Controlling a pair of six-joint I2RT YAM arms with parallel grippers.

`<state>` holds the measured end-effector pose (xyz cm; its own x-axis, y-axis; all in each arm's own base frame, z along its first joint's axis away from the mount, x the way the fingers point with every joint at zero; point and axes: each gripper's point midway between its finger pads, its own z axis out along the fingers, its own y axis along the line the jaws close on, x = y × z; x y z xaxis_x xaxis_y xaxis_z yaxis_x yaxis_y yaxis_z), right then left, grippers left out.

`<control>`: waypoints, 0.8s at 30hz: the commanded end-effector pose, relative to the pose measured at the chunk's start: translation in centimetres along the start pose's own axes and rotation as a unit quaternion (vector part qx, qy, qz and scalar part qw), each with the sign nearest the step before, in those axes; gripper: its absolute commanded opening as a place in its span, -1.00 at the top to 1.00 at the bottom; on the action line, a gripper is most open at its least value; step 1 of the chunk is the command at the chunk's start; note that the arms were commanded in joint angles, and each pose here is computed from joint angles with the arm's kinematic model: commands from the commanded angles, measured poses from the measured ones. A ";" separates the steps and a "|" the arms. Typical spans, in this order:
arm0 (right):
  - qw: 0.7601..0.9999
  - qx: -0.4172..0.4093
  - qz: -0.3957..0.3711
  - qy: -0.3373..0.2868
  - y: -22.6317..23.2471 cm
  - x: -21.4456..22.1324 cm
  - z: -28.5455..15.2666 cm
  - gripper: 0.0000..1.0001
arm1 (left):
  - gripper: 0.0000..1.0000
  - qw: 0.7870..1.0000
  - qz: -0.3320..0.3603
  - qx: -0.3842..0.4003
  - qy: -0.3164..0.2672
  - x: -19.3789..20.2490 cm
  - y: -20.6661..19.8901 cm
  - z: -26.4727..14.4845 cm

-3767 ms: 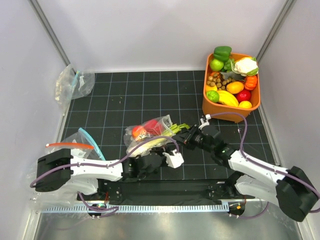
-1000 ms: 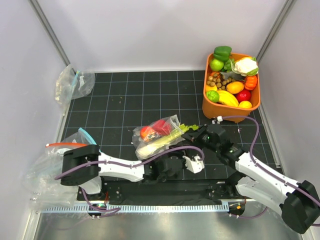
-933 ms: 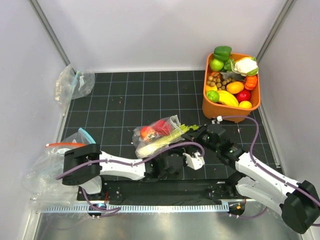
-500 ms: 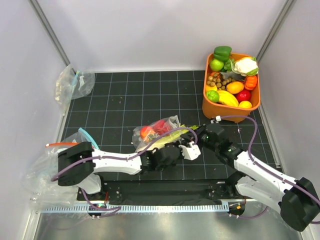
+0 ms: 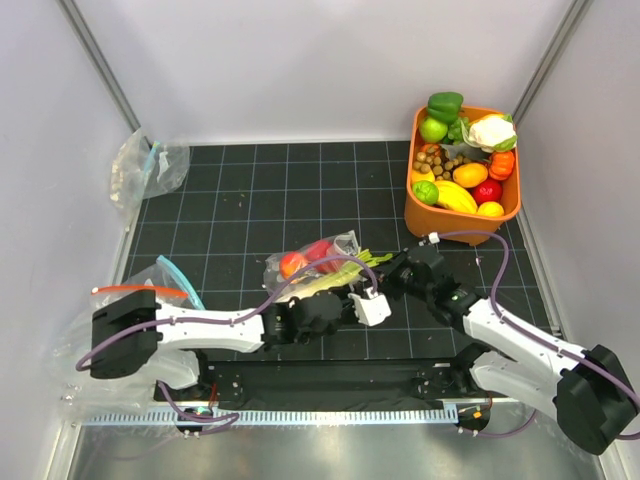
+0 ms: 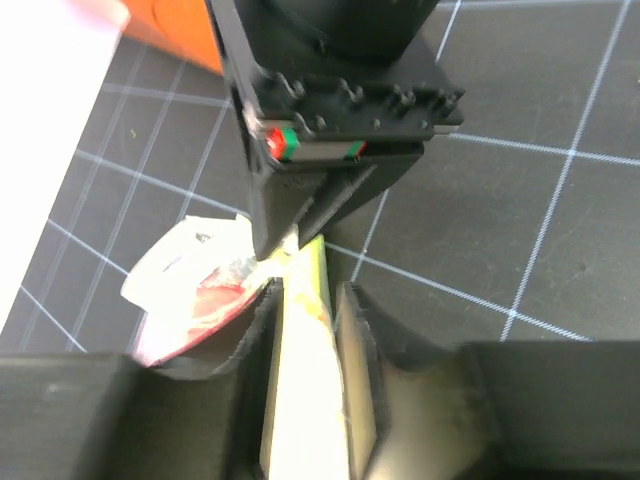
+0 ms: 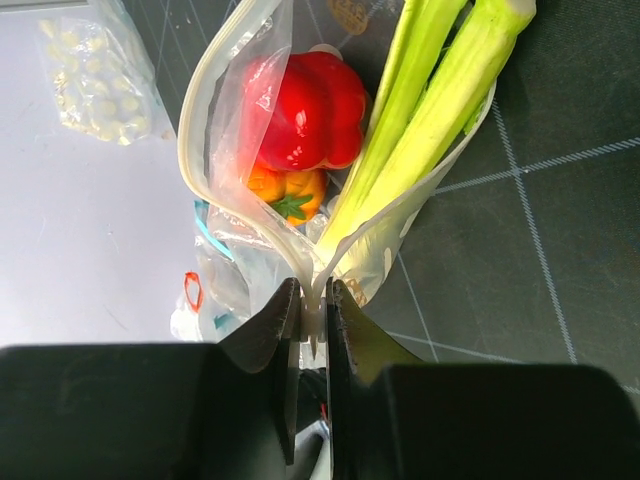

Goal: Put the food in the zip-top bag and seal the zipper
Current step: Zip the zipper food storage bag at the center of the board.

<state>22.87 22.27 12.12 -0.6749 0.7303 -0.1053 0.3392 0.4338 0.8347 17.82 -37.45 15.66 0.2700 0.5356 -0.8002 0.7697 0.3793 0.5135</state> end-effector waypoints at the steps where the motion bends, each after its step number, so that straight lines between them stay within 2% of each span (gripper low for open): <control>1: 0.999 -0.043 0.000 -0.002 1.9 -0.1 -0.8 0.97 | 0.30 0.999 -0.013 -0.029 0.012 -0.4 0.7 1.1; 2: 0.999 -0.046 0.000 -0.002 2.0 -0.1 -1.0 0.97 | 0.15 0.999 -0.012 -0.032 0.016 -0.3 0.7 1.3; 3: 0.999 -0.053 -0.001 -0.002 2.4 -0.1 -1.3 0.96 | 0.09 0.999 -0.007 -0.037 0.031 0.5 0.4 1.8; 9: 0.998 -0.066 -0.001 0.006 2.7 0.2 -2.0 0.98 | 0.00 0.996 -0.015 -0.075 0.053 1.7 2.2 3.4; 19: 0.997 -0.072 -0.005 0.028 2.9 1.0 -2.2 0.98 | -0.09 0.996 -0.062 -0.070 0.003 1.8 4.7 1.8; 24: 0.996 -0.082 -0.011 0.021 3.3 0.8 -2.5 0.98 | -0.28 0.998 -0.045 -0.036 -0.036 0.8 4.0 0.5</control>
<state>22.02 22.58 15.06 -0.6937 0.7133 -0.0999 0.2559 0.3737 0.8916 21.89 -35.24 13.66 0.1735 0.5518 -0.8158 0.7420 0.4714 0.4766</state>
